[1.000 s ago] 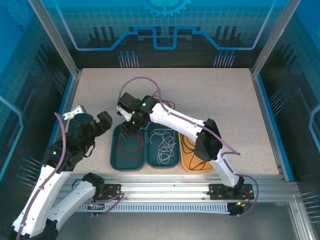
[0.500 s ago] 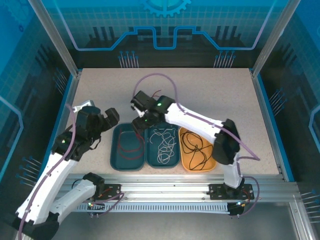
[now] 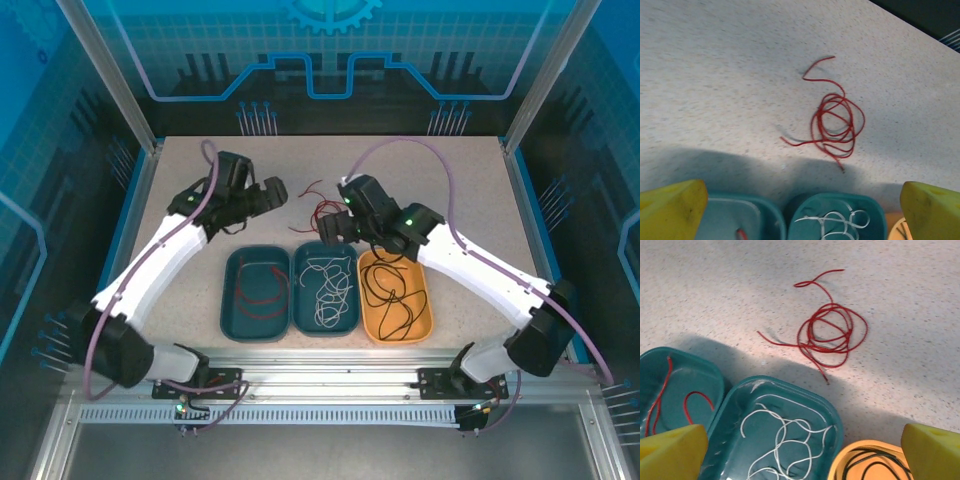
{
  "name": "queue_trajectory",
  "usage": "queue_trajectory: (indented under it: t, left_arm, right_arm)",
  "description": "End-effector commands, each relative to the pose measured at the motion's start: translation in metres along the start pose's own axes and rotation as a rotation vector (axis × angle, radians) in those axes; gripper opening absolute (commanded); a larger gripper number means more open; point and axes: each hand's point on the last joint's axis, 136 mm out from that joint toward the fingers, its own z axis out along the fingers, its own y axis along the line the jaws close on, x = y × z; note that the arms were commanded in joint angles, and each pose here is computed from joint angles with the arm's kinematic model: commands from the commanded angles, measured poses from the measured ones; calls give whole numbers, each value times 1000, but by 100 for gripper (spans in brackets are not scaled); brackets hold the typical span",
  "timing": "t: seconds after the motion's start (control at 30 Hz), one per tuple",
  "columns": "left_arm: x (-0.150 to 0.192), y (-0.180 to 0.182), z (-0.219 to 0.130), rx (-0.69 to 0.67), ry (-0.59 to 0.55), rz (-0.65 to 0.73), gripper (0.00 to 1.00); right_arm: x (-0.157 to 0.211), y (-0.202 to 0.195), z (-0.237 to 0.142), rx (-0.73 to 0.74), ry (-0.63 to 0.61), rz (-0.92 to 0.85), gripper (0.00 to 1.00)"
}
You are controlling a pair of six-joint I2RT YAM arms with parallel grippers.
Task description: Untangle the cables
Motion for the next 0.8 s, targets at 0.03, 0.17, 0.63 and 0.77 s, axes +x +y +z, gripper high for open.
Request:
queue_trajectory:
  t: [0.03,0.17,0.63,0.77]
  left_arm:
    - [-13,-39,37,112,34,-109,99]
    - [-9,-64,79,90,67,-108,99]
    - [22,-92,191,-23,123,-284,89]
    - [22,-87,212,-62,118,-301,84]
  right_arm:
    - [-8,-21,-10,41,-90,100,100]
    - [-5,-31,-16,54,-114,144,100]
    - [0,-54,-32,65,-147,224,100]
    - [5,-60,-35,72,-144,244,100]
